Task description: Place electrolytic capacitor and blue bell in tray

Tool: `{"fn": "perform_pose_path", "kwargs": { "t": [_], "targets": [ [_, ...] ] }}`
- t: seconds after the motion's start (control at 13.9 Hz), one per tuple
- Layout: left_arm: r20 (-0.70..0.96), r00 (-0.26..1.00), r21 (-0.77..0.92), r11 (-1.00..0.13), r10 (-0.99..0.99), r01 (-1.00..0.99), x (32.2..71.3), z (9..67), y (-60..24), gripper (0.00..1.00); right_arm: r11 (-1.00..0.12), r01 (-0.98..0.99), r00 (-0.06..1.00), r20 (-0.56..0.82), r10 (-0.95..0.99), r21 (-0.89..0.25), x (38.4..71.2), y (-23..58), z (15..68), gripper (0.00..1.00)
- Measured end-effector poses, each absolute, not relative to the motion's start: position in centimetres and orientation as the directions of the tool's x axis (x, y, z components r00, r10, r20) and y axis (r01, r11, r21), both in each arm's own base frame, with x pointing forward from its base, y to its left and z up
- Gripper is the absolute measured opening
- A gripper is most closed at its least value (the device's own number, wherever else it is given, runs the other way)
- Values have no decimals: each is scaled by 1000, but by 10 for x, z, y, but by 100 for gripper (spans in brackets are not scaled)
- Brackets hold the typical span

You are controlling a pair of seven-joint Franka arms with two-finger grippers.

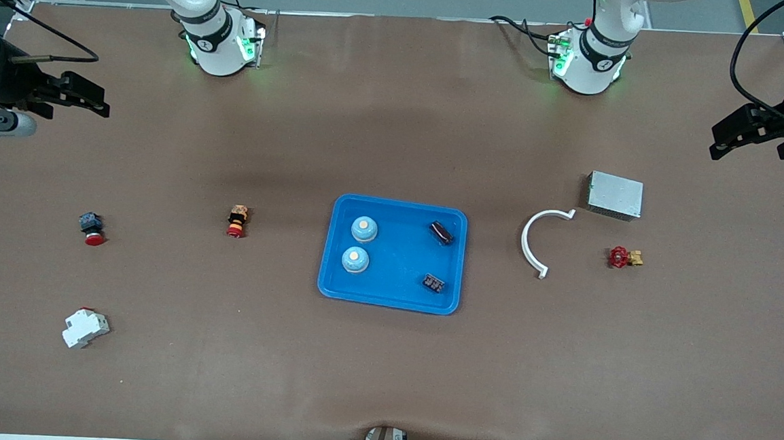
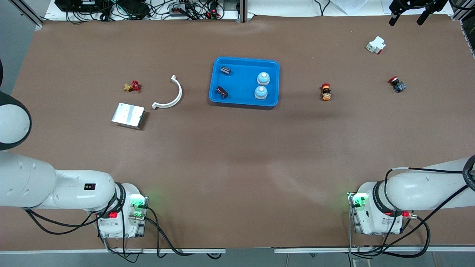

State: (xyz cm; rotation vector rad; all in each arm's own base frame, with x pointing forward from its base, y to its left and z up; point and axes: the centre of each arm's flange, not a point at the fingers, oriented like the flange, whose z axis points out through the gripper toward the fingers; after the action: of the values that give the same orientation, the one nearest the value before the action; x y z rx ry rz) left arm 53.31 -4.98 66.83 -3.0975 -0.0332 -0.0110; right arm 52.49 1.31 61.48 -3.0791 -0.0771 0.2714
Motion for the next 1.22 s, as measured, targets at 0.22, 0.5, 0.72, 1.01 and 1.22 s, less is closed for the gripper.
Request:
{"fn": "perform_pose_path", "kwargs": {
  "t": [0.22, 0.5, 0.72, 1.01, 1.22],
  "targets": [
    [8, 1000, -44, -999, -7, -7, 531, 668, -65, 100, -999, 10, 990, -137, 17, -52, 530, -7, 616, 100],
    [7, 1000, -41, -999, -9, -8, 531, 668, -67, 100, -999, -19, 995, -104, -14, -51, 534, -23, 615, 100],
    [4, 1000, -25, -1000, -8, -8, 531, 668, -67, 100, -997, -52, 995, -89, -47, -51, 535, -40, 616, 100],
    [4, 1000, -23, -1000, -7, -7, 531, 668, -67, 100, -995, -91, 991, -103, -86, -46, 533, -44, 615, 100],
    [6, 1000, -22, -1000, -3, -3, 532, 669, -64, 100, -987, -155, 984, -94, -151, -35, 534, -43, 617, 100]
  ]
}}
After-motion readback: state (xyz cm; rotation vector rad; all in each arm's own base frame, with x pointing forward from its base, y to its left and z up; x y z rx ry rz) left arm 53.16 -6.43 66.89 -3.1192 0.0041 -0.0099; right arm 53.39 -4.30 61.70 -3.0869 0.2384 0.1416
